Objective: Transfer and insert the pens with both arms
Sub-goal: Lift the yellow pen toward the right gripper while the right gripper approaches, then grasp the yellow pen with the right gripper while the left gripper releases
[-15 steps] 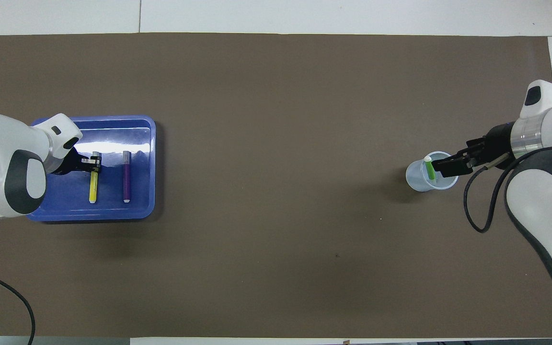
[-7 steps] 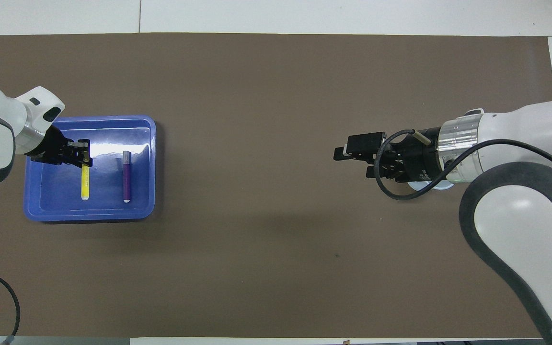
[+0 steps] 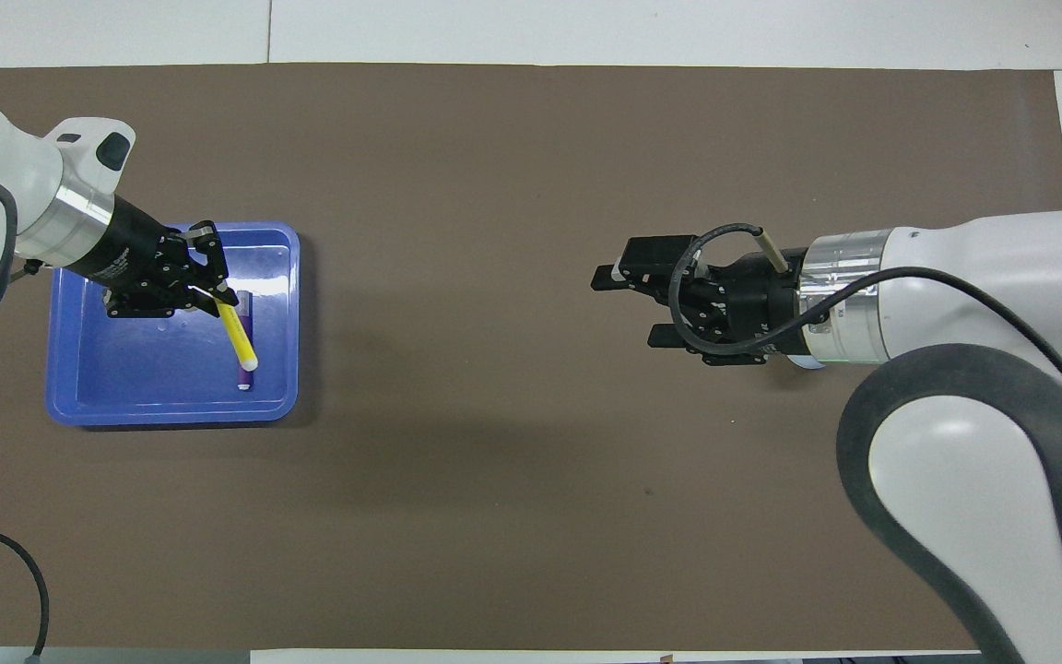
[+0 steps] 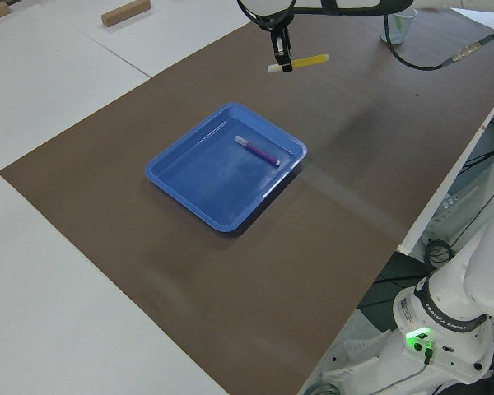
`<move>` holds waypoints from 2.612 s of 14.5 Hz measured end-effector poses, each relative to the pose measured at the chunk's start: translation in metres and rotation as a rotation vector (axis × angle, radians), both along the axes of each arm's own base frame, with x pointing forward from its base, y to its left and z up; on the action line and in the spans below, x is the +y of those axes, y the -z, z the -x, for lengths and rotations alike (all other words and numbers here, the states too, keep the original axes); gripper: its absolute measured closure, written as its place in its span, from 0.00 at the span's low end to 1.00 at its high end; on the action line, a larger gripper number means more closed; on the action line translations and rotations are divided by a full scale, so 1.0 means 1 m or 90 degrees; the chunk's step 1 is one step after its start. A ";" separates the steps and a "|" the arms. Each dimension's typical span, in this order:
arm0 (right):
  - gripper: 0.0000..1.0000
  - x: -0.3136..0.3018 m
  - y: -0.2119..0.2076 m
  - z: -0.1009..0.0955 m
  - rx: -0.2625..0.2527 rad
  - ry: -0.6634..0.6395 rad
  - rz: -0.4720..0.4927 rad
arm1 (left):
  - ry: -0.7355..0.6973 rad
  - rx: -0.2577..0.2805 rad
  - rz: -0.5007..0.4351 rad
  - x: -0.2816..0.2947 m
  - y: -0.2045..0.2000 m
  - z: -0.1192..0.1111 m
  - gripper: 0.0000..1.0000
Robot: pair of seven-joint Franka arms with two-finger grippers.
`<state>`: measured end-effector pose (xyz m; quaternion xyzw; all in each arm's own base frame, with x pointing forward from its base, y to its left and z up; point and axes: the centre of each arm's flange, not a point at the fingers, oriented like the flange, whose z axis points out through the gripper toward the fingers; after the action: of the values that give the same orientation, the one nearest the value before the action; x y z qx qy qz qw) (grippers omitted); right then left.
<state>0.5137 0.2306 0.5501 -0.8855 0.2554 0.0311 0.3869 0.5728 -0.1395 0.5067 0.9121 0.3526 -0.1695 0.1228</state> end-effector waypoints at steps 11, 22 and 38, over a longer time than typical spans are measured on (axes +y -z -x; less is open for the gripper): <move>0.00 0.095 -0.010 0.044 -0.038 0.000 -0.021 | -0.300 0.182 0.092 -0.108 -0.021 0.057 0.83; 0.46 0.097 0.000 0.047 -0.033 0.001 -0.015 | -0.356 0.212 0.121 -0.104 -0.018 0.066 0.83; 0.83 0.094 0.000 0.045 -0.034 0.005 -0.015 | -0.363 0.217 0.131 -0.108 -0.018 0.068 0.83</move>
<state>0.4682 0.3247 0.5500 -0.8806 0.2479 0.0090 0.4037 0.5046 -0.2472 0.5250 0.7184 0.5897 -0.3126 0.1960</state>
